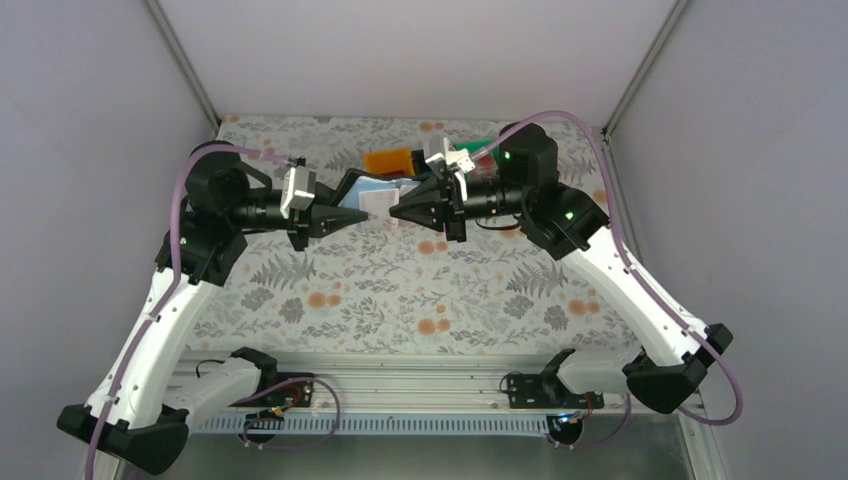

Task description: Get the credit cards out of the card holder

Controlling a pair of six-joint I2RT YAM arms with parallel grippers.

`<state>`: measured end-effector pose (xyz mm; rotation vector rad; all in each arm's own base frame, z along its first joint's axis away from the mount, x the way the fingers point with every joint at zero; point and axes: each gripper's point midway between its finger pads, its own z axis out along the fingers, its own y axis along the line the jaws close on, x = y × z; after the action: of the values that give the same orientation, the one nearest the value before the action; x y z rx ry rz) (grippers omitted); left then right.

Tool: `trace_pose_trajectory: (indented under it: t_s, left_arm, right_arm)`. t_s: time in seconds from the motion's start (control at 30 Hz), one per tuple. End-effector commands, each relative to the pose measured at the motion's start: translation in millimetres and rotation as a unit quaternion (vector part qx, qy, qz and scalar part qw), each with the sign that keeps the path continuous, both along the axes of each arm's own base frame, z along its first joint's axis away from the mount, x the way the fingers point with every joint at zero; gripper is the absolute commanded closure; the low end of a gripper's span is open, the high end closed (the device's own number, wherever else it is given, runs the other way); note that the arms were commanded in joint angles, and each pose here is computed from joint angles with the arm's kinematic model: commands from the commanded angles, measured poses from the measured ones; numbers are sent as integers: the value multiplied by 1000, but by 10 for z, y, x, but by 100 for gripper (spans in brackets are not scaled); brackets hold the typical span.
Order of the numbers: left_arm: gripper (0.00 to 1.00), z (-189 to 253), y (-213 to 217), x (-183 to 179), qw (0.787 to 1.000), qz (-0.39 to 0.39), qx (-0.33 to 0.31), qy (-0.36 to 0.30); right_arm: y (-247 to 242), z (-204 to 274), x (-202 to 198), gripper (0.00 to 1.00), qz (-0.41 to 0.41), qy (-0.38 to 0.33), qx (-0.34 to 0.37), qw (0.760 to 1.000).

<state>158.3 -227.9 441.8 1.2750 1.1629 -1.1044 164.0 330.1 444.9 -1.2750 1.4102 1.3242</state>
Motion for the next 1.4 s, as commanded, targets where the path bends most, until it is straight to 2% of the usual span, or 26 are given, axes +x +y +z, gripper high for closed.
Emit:
trace_pose_trajectory:
  t_s: [0.0, 0.17, 0.3, 0.47, 0.6, 0.8, 0.93, 1.17, 1.37]
  left_arm:
    - [96, 56, -5, -93, 1000, -26, -9, -12]
    - [98, 67, -2, -90, 1000, -23, -9, -10]
    - [98, 65, -9, -70, 1000, -22, -10, -7]
    - [98, 85, -9, -69, 1000, -23, -10, -14]
    - [98, 90, -6, -82, 1000, -23, -9, -15]
    - [98, 112, -8, -71, 1000, -22, -10, -15]
    - [98, 103, -5, -76, 1000, -21, -10, -12]
    - [97, 78, 3, -46, 1000, -7, -9, -3]
    - [93, 51, 6, -50, 1000, -3, -10, 6]
  right_arm:
    - [-72, 9, 37, 96, -21, -8, -5, 1000]
    - [-142, -7, 71, 96, -42, -15, -16, 999]
    - [-174, 19, 84, 84, -47, -14, -10, 999]
    - [-133, 45, 29, 89, -19, -2, -3, 1000]
    - [-114, 21, 28, 82, -13, 1, 6, 1000]
    - [-54, -10, 56, 81, -1, 10, 7, 1000]
    - [-98, -53, 76, 96, -22, -1, 8, 1000]
    - [-214, -48, 93, 96, -48, -13, 2, 999]
    - [-301, 3, 152, 96, -69, -19, -4, 997]
